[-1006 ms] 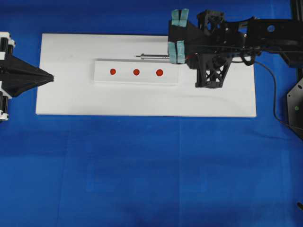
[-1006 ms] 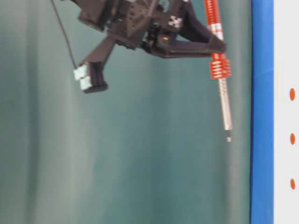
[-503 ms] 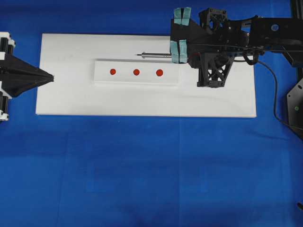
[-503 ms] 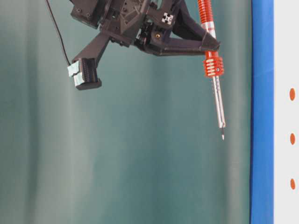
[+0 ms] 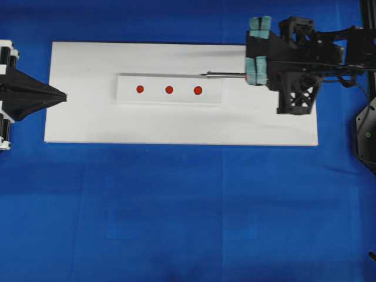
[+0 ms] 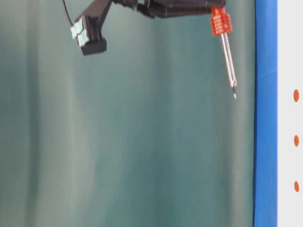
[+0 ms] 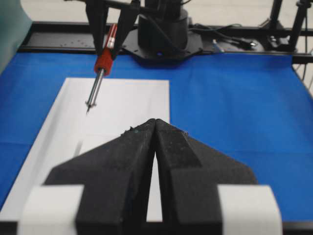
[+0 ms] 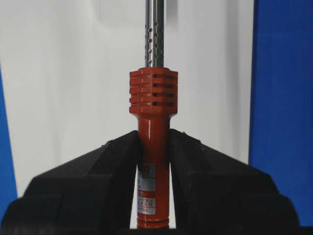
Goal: Touch the tip of the soldering iron to the mark.
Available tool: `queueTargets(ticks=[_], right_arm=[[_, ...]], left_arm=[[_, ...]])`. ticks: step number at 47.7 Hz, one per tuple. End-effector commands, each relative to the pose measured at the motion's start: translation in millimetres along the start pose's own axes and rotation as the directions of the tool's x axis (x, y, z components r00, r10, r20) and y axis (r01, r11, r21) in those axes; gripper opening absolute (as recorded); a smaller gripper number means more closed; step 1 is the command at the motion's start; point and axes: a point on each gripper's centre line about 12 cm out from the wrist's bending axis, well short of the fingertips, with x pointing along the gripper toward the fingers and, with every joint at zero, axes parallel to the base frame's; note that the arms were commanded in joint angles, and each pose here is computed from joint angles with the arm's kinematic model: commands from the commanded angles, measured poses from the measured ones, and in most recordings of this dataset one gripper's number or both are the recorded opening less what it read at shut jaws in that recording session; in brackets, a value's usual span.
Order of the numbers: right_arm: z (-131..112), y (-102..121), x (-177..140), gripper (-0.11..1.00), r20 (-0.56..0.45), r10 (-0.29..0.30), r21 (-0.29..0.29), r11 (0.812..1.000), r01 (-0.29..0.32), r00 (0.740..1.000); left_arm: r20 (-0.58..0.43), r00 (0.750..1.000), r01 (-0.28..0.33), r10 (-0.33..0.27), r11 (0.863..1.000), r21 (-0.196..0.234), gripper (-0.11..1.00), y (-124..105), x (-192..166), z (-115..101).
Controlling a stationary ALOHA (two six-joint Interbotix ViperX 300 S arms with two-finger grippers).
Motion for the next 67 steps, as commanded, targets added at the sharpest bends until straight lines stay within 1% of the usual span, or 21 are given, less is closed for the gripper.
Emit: queueTargets(ticks=[1,9,54,67], right_arm=[[0,-2,-11,0.06,0.026,-0.006,0.006,1.000,0.006,1.000],[-3,-2,-12,0.06,0.021,-0.006,0.005,1.000,0.006,1.000],[0,-2,-11,0.06,0.023,-0.005,0.003,1.000,0.005,1.000],[1,-1,2,0.06,-0.003,-0.002,0.000,1.000,0.002,1.000]], left_arm=[[0.014,1.000,-0.003,0.003,1.000,-0.001,0.00,1,2,4],[0.014,1.000,-0.003,0.003,1.000,-0.001,0.00,1,2,4],[0.014,1.000,-0.003,0.003,1.000,-0.001,0.00,1,2,4],[0.015,1.000,-0.002,0.002,1.000,0.000,0.00,1,2,4]])
